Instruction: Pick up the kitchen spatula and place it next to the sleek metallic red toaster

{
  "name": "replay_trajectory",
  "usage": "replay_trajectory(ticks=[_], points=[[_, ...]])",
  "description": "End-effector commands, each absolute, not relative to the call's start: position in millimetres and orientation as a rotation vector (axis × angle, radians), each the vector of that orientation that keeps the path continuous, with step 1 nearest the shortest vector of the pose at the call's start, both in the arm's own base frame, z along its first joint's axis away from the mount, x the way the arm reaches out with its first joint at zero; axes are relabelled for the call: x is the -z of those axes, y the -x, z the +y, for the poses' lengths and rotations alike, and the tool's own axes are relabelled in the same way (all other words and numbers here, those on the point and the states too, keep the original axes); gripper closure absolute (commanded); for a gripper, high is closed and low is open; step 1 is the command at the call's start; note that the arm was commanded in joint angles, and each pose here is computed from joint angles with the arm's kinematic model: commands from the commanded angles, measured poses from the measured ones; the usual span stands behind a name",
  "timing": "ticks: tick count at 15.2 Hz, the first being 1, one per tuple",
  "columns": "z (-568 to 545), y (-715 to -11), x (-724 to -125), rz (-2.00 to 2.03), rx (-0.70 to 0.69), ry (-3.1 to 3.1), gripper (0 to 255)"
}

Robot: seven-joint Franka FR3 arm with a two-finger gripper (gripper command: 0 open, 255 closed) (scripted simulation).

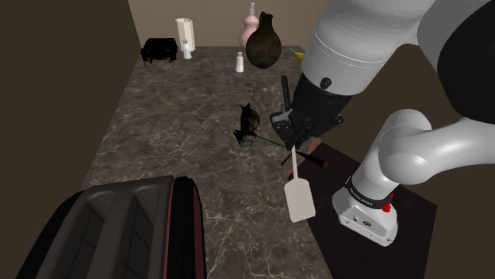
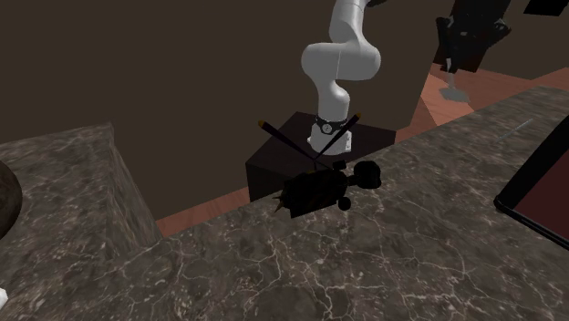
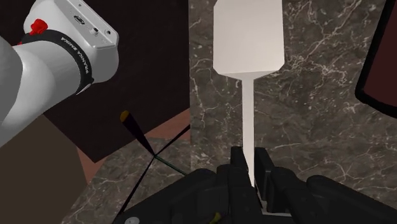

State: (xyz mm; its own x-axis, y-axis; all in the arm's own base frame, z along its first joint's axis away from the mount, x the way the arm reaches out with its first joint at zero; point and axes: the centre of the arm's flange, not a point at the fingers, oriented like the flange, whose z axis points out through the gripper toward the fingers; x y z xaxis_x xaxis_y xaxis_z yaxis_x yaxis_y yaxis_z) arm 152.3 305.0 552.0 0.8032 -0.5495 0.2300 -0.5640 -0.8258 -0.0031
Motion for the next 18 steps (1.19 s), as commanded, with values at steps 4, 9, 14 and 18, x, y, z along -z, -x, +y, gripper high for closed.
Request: replay_trajectory(ticks=[4,9,14,18], points=[[305,-152,-526,-0.903,-0.342,-2.921,255],[305,-152,-499,-0.903,-0.342,-2.921,255],[305,-152,-473,-0.903,-0.342,-2.921,255],[305,-152,-452,-0.903,-0.342,-2.921,255]])
